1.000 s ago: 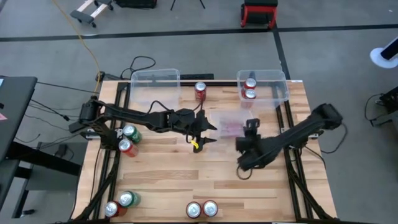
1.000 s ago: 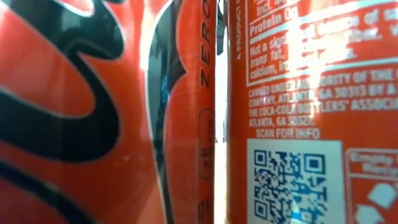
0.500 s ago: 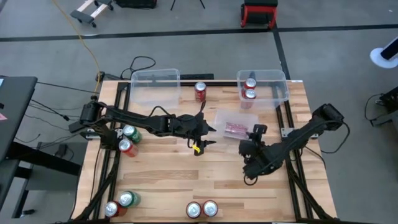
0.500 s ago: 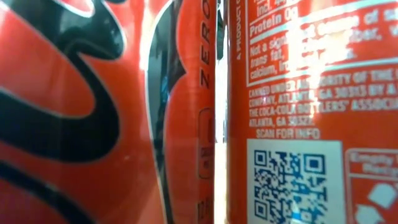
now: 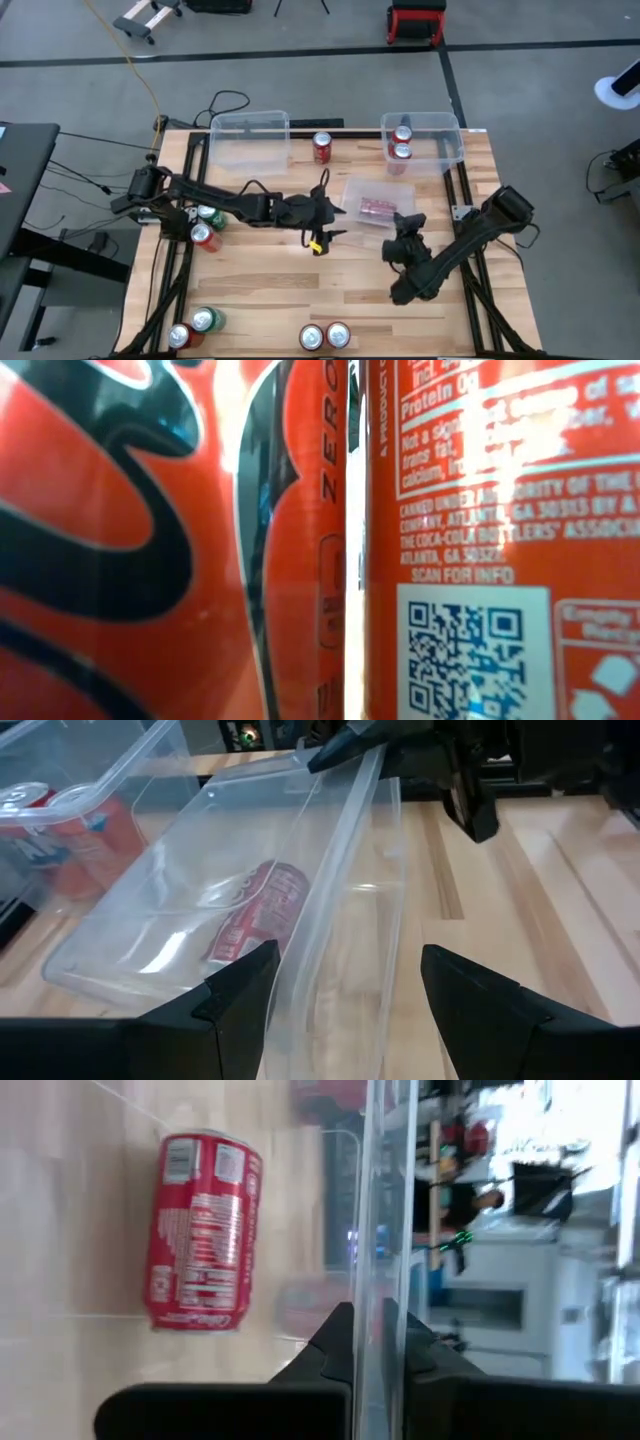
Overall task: Sort soda cans
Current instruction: Put the middle right red-white soda can into the bottom transparent bin
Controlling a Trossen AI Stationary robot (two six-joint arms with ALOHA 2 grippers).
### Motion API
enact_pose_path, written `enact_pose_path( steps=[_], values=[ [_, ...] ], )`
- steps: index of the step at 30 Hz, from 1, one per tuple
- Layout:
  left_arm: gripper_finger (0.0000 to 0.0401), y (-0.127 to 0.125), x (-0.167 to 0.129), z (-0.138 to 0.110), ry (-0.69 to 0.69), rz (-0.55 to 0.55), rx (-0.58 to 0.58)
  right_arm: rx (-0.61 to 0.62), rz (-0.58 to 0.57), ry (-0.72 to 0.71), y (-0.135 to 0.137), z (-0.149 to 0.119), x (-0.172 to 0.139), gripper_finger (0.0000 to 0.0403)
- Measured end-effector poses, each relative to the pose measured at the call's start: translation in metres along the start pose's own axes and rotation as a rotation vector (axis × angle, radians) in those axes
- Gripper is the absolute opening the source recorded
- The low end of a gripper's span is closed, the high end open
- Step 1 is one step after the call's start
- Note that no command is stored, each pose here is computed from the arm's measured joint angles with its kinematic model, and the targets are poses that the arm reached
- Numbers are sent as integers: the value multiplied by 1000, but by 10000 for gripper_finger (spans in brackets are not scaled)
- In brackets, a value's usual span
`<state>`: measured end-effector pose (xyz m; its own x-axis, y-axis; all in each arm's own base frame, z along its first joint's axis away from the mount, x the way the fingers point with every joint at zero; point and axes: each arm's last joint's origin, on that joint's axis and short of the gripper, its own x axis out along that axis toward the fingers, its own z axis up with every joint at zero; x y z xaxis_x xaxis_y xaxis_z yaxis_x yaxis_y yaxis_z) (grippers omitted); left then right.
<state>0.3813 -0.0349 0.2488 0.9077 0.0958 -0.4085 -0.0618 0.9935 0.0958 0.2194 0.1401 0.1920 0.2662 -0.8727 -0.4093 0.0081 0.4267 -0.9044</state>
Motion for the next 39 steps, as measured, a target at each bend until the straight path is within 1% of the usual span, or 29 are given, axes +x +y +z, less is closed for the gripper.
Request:
enact_pose_path(
  steps=[5,7,13,17,19,23,28,31,34,36,39],
  values=[
    [239,-10,-3,0,0,36,27,-19,-21,-50,1,3,-5,28],
    [239,-13,-3,0,1,55,38,-19,-11,-56,0,5,-6,28],
    [239,-15,-4,0,1,79,44,-83,-22,-99,-8,5,-9,28],
    [239,-15,-4,0,2,87,44,-132,-61,-162,-23,3,-12,28],
    [239,-14,-4,0,2,124,44,-160,-75,-176,-33,1,-13,28],
    [239,-12,-8,3,-12,213,69,-161,-102,-215,-53,-1,-17,28],
    [236,-9,-16,13,-48,266,98,-155,-144,-255,-72,1,-21,28],
    [213,-7,-17,13,-32,384,151,-177,-184,-264,-76,5,-20,28],
    [174,-9,-20,15,-22,491,222,-185,-222,-268,-78,7,-18,28],
    [140,-12,-22,17,-26,527,267,-174,-231,-264,-80,8,-15,28],
    [79,-18,-24,19,-31,541,329,-157,-227,-258,-80,9,-14,28]
  ],
)
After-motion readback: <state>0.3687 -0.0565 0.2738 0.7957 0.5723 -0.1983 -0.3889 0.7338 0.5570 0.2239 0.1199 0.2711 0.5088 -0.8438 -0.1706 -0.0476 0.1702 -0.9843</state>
